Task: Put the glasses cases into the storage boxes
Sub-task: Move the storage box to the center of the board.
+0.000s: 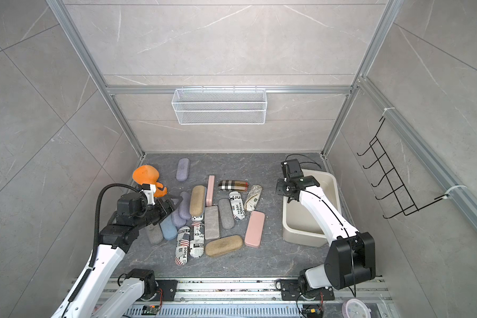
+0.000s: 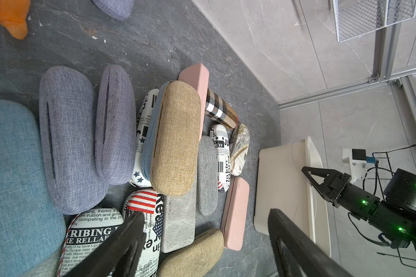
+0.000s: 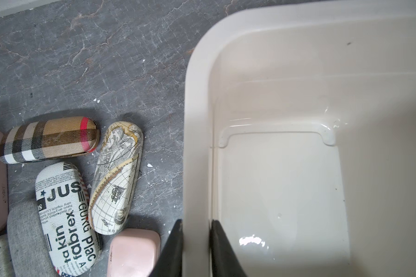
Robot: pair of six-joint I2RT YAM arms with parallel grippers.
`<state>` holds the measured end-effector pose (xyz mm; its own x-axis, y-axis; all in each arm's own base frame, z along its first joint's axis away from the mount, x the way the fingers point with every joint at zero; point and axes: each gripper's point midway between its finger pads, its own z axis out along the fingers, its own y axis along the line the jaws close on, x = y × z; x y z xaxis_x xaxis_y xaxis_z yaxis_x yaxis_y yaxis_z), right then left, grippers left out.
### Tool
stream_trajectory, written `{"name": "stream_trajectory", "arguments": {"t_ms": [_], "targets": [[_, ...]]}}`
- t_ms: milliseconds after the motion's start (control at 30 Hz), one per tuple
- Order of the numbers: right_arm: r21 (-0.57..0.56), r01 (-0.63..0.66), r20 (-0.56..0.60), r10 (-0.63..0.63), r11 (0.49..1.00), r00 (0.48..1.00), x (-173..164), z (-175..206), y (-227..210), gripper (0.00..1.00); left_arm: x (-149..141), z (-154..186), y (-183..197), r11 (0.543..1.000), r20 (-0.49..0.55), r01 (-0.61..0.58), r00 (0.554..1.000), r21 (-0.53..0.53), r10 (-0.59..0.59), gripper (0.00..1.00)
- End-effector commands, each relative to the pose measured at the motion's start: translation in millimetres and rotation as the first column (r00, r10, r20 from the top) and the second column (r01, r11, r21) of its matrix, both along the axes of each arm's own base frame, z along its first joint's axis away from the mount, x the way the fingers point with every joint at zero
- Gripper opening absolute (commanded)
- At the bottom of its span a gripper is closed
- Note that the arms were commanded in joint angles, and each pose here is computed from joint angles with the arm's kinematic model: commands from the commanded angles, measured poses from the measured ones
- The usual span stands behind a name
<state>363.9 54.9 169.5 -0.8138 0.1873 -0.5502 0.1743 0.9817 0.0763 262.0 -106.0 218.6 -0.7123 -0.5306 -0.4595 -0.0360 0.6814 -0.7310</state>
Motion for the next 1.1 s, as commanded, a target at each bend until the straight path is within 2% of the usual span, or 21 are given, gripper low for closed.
{"name": "stream_trajectory", "arguments": {"t_ms": [0, 333, 700, 833, 967, 1067], "targets": [[0.007, 0.021, -0.058, -0.021, 1.000, 0.998, -16.3, -16.4, -2.0, 0.22, -4.8, 1.0, -1.4, 1.000, 0.014, 0.015, 1.000, 0.003, -0.015, 0.83], [0.056, 0.077, -0.029, -0.076, 0.995, 0.997, -12.1, -19.2, -0.1, 0.18, -3.5, -3.4, -0.3, 1.000, -0.003, 0.001, 1.000, -0.001, -0.001, 0.83], [0.054, -0.135, -0.022, 0.136, 0.989, 0.990, -4.3, -16.3, 36.4, 0.15, 9.4, -6.3, -2.8, 0.999, 0.004, 0.026, 1.000, 0.032, -0.026, 0.83], [0.045, -0.166, -0.024, 0.167, 0.985, 0.986, 8.6, -17.8, 46.7, 0.15, 15.7, -7.2, 6.2, 0.994, 0.007, -0.004, 1.000, 0.105, 0.003, 0.82], [0.033, -0.168, -0.033, 0.169, 0.985, 0.985, 9.9, -20.1, 46.1, 0.19, 20.5, -8.0, 14.5, 0.986, 0.012, -0.029, 1.000, 0.163, 0.028, 0.83], [0.027, -0.166, -0.029, 0.167, 0.986, 0.986, 9.5, -16.7, 44.9, 0.29, 25.6, -7.6, 18.7, 0.982, 0.020, -0.053, 0.999, 0.179, 0.050, 0.83]]}}
